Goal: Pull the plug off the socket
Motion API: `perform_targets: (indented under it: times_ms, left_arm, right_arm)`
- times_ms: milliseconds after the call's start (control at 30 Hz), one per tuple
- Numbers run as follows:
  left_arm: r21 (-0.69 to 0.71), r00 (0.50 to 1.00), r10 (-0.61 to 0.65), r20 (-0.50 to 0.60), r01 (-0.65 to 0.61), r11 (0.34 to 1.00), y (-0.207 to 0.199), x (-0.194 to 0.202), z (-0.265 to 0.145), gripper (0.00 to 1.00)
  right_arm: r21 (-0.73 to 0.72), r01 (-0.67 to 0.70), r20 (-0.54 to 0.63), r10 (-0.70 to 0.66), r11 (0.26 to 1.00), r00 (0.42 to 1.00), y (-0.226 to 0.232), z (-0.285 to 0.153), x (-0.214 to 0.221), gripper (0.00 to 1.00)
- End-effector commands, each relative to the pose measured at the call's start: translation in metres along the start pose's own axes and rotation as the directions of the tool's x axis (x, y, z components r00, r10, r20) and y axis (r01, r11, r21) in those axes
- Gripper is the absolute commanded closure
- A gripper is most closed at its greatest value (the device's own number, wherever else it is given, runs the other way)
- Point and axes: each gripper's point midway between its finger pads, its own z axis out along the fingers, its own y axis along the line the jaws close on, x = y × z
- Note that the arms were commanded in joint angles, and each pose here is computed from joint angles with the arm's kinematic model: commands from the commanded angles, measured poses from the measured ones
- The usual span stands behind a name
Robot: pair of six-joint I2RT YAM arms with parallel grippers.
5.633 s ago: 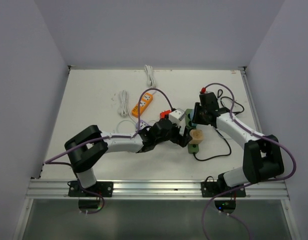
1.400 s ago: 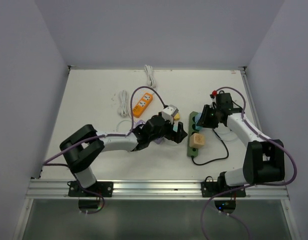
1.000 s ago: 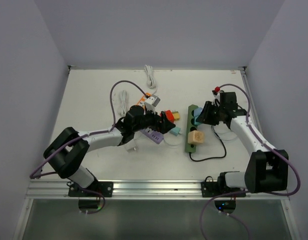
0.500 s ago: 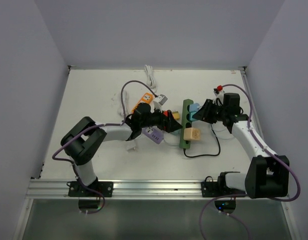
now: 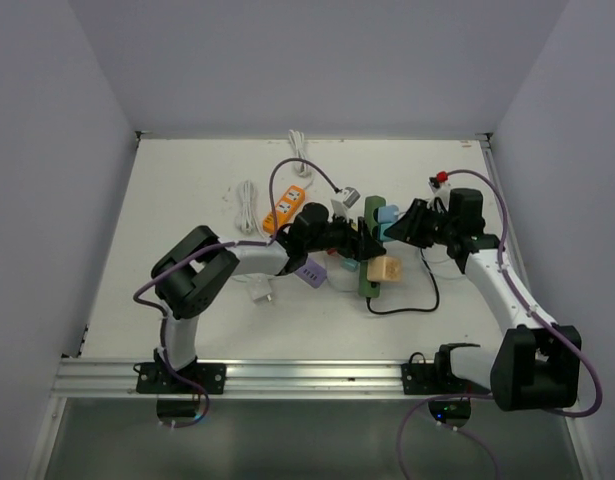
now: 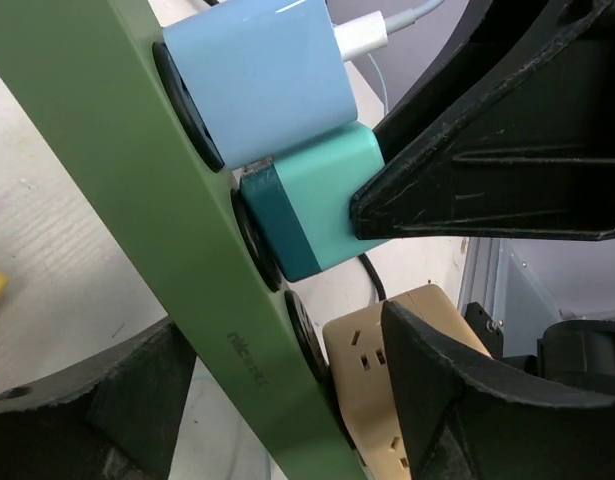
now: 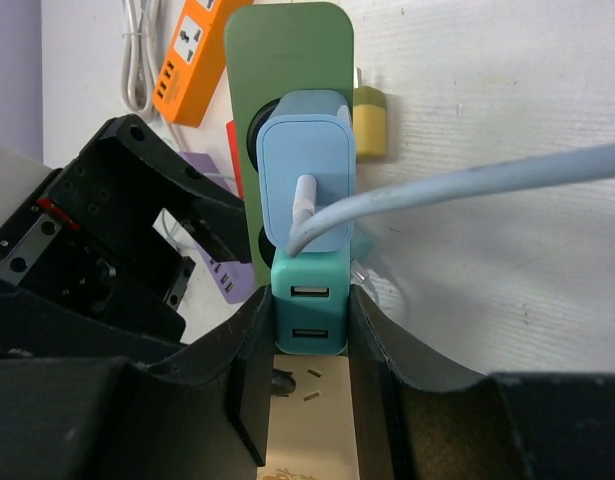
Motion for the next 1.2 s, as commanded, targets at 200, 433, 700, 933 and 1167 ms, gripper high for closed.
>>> perform_targets:
  times_ms: [200, 433, 700, 933, 1167]
  left_arm:
    - [-0.017, 1.000, -0.015, -0.013, 0.015, 1.000, 0.001, 0.009, 0.009, 0.49]
    - [-0.056, 1.000, -0.010, -0.008, 0.009, 0.998, 0.007, 0.004, 0.011, 0.76]
    - [-0.162, 0.998, -0.042, -0.036, 0.036, 0.986, 0.025, 0.007, 0.012, 1.00]
    - [-0.235, 0.997, -0.036, -0.068, 0.019, 0.972, 0.036, 0.005, 0.016, 1.00]
    - [-0.279, 0.992, -0.043, -0.115, 0.009, 0.960, 0.047, 0.013, 0.017, 1.00]
  right_arm:
    - [-0.121, 0.042, 0.121, -0.027, 0.992, 0.992, 0.032, -0.011, -0.027, 1.00]
    - [-0.130, 0.064, 0.136, -0.046, 0.989, 0.990, 0.036, -0.016, -0.027, 1.00]
    - [0.008, 0.176, 0.169, -0.175, 0.984, 0.970, 0.023, -0.024, -0.027, 1.00]
    - [0.109, 0.305, 0.084, -0.314, 0.946, 0.946, 0.027, -0.011, -0.006, 1.00]
    - [0.153, 0.314, 0.082, -0.329, 0.937, 0.941, 0.022, -0.014, -0.007, 1.00]
